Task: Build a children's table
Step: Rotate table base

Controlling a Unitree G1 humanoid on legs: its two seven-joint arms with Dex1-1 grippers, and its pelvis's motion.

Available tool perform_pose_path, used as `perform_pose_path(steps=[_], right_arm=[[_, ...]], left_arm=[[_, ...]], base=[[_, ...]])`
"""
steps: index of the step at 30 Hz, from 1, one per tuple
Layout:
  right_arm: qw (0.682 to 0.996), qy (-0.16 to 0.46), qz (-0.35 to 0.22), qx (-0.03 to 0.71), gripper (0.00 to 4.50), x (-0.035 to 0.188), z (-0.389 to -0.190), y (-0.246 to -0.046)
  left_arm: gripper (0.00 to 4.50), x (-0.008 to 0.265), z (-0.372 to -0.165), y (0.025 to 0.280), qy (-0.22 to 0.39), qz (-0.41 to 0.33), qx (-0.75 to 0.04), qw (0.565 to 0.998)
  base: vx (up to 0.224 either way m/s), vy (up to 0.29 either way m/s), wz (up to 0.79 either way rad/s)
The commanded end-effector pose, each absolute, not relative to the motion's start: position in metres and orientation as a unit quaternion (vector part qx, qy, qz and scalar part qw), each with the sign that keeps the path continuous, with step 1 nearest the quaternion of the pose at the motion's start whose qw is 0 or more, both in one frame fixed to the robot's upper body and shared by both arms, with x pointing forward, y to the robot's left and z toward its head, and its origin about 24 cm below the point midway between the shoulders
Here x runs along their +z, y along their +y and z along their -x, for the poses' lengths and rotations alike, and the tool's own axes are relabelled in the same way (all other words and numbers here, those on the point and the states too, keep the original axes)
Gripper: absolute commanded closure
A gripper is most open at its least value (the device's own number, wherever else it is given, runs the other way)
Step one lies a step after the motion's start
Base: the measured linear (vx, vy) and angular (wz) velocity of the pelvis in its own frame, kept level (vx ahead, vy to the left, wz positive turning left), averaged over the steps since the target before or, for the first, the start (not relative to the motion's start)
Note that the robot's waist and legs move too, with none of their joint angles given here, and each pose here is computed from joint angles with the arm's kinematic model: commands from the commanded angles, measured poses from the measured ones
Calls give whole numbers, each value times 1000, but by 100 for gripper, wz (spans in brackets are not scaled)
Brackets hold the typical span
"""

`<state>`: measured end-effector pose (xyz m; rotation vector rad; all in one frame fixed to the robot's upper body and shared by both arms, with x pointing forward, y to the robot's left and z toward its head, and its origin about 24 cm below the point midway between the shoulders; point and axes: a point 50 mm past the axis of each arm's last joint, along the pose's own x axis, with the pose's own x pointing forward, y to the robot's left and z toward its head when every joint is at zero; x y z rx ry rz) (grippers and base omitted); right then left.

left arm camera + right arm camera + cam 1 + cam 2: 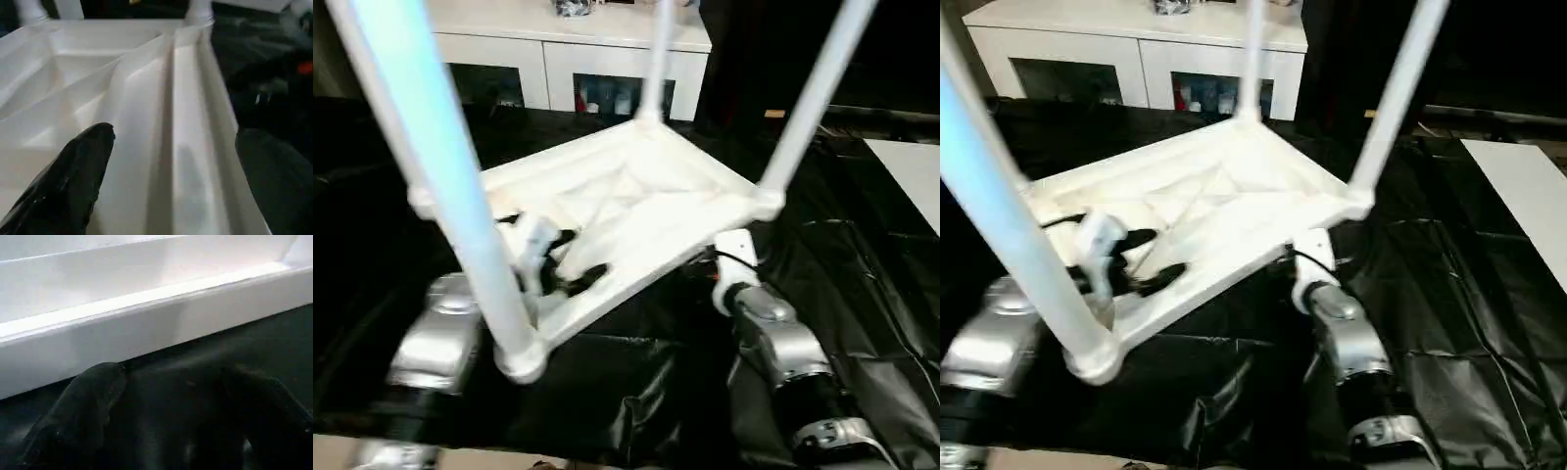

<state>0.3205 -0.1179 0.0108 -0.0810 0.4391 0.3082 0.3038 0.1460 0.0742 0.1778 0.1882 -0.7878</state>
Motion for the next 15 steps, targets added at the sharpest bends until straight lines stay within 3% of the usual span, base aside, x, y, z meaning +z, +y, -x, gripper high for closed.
perform_pose_path(steps=[1,15], right_arm=[[962,188,40,195,54,23,-325,-98],[956,185,44,222,54,22,-321,-86]], left_arm=[[2,80,-309,133,80,-100,-383,915],[2,87,-329,76,53,-99,-382,917]], base=[[0,0,0],[0,0,0]])
